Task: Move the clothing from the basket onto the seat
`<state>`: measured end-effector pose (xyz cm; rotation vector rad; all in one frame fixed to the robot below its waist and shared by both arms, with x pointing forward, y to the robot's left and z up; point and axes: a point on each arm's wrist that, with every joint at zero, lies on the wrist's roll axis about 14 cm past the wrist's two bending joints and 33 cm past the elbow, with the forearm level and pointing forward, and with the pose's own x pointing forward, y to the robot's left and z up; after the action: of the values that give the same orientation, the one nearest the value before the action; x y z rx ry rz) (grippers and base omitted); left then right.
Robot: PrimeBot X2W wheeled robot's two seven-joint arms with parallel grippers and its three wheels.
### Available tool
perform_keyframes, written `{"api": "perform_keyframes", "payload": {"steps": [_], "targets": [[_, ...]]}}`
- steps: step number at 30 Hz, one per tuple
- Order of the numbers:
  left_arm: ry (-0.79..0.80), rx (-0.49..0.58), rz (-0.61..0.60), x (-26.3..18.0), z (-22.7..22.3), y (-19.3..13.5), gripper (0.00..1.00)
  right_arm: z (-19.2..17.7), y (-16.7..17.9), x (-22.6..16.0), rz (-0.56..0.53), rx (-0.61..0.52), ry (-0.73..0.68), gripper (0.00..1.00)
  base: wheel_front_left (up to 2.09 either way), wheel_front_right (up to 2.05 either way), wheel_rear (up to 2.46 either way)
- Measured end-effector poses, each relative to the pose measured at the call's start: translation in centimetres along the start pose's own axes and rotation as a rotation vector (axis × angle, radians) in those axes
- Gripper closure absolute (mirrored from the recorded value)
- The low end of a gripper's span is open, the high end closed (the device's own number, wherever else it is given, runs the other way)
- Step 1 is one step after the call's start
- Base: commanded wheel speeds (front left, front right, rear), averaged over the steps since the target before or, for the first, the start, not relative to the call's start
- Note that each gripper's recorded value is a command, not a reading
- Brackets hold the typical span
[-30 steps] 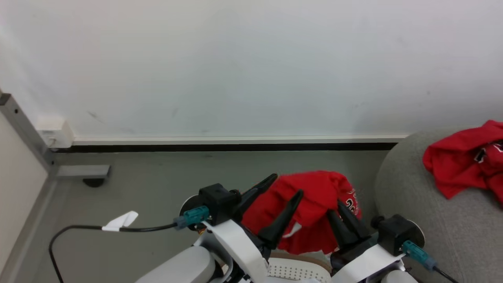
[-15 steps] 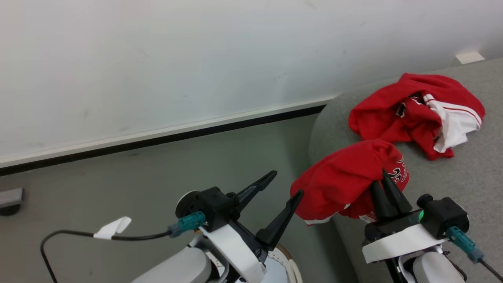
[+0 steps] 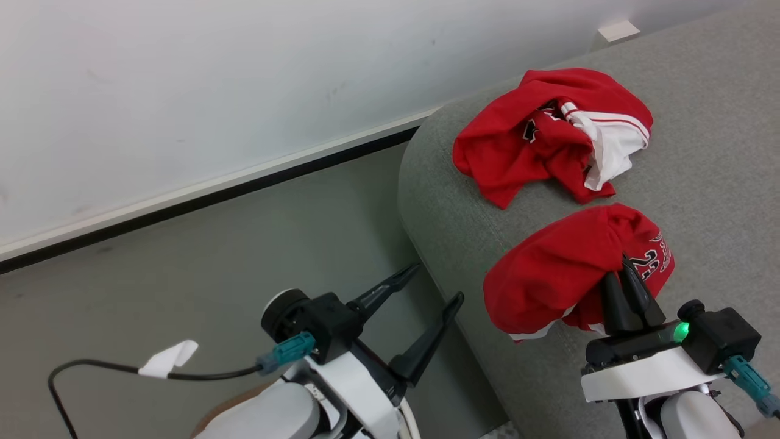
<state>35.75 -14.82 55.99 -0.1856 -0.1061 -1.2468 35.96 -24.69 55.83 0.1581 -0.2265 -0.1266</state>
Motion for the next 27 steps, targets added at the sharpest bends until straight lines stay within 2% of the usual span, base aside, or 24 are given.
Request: {"api": "perform_keyframes", "payload": {"steps": [8,13,19,22,27], "targets": [[-0.012,-0.005,-0.02,0.4,-0.1,-0.5,0.0,0.6,-1.4,0.0,-0.041,-0.019,-0.015,1.0,0.0,0.0,0.0],[-0.015,-0.015,-0.015,0.1,-0.4,0.1,0.0,3.0,-3.2,1.8,-0.067,-0.092,-0.083,1.0,0.0,0.0,0.0],[-0.008,-0.03,0.026,-0.6,-1.5,2.7,0.0,5.5,-6.0,5.1,-0.113,-0.219,-0.123,1.0,0.0,0.0,0.0],[0.003,-0.049,0.042,-1.1,-2.4,3.9,0.0,6.1,-8.5,6.5,-0.187,-0.254,-0.114,1.0,0.0,0.0,0.0],[0.027,-0.067,0.08,-2.2,-4.3,6.6,0.0,5.7,-10.9,9.3,-0.254,-0.339,-0.063,1.0,0.0,0.0,0.0]]}}
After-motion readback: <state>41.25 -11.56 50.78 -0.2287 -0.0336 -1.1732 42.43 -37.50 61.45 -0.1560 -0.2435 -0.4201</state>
